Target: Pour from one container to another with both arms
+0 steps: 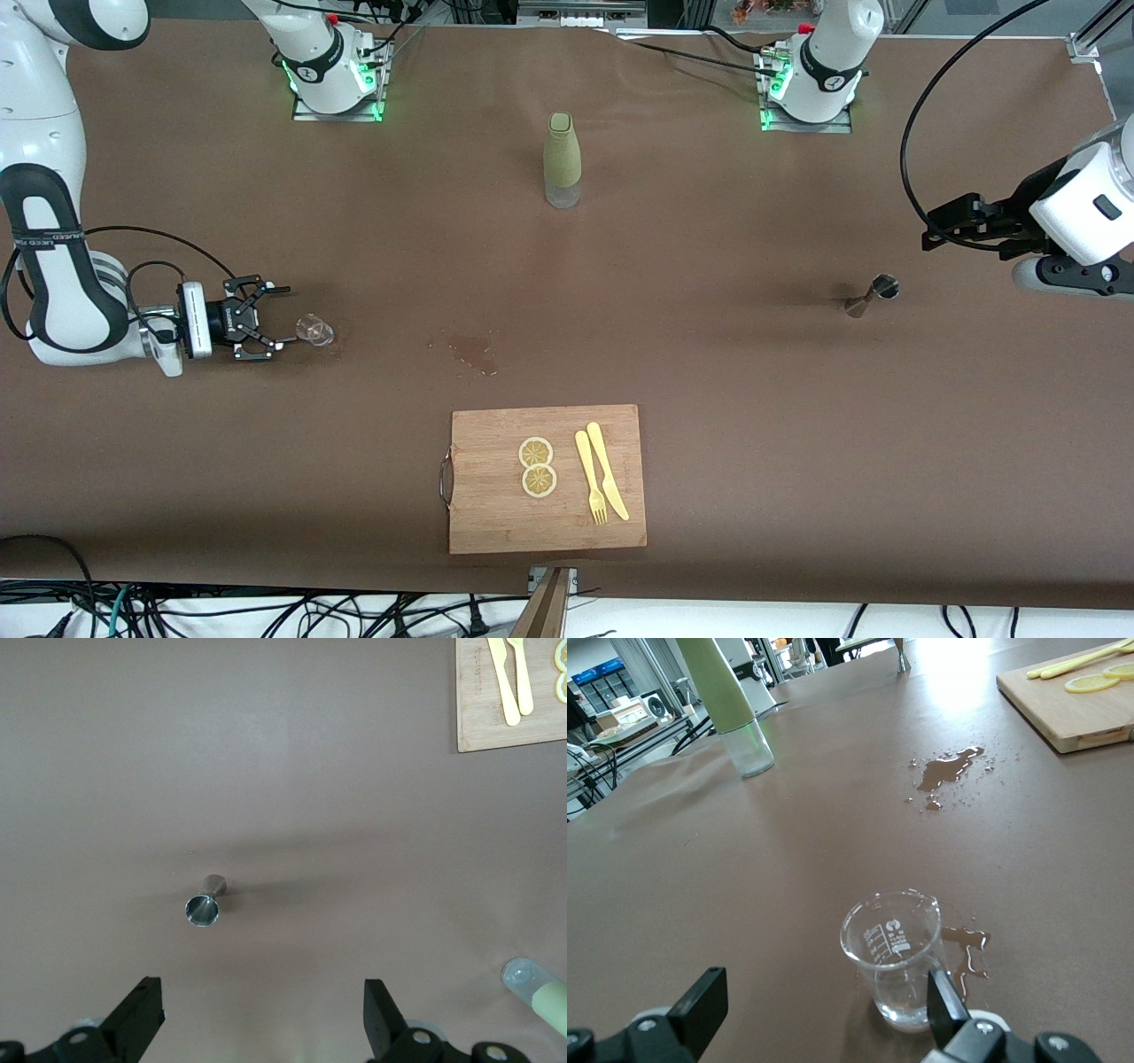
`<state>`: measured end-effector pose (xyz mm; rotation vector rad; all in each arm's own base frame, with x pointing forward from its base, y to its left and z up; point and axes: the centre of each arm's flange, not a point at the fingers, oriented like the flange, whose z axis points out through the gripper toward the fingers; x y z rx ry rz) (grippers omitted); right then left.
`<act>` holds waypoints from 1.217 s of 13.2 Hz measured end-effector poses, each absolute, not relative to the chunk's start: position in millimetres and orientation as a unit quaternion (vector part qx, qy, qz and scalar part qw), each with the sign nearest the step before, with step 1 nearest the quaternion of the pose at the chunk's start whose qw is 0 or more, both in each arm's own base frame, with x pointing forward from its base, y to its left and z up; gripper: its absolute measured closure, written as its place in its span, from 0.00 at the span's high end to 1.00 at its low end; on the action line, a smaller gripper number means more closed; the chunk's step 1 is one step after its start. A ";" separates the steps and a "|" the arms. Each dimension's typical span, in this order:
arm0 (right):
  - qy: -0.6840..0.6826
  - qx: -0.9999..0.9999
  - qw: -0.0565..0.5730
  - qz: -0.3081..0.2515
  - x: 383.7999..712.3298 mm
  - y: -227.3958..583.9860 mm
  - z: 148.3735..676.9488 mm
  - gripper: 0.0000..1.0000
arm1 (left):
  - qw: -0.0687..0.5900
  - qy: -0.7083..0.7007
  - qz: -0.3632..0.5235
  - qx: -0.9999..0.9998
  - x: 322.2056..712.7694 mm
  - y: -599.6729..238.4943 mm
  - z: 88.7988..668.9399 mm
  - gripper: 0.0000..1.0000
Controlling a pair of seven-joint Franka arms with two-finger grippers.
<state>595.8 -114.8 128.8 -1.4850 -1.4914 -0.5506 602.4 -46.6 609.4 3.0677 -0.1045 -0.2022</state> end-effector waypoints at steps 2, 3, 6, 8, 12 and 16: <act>-0.608 -0.605 0.463 -0.225 597.0 -113.2 128.9 1.00 | 0.033 -0.034 -0.066 0.997 602.4 -46.4 609.4 1.00; -0.609 -0.604 0.461 -0.226 598.2 -111.2 129.1 1.00 | 0.033 -0.034 -0.066 0.997 602.4 -46.4 609.4 1.00; -0.613 -0.605 0.454 -0.229 602.3 -105.5 129.6 1.00 | 0.033 -0.034 -0.066 0.997 602.4 -46.3 609.4 1.00; -0.613 -0.604 0.452 -0.234 605.2 -100.3 130.8 1.00 | 0.033 -0.034 -0.066 0.997 602.5 -46.3 609.4 1.00; -0.614 -0.606 0.446 -0.239 608.5 -96.7 131.2 1.00 | 0.033 -0.034 -0.066 0.997 602.5 -46.2 609.4 1.00; -0.622 -0.599 0.439 -0.247 609.1 -97.0 129.1 1.00 | 0.033 -0.034 -0.066 0.997 602.6 -46.1 609.2 1.00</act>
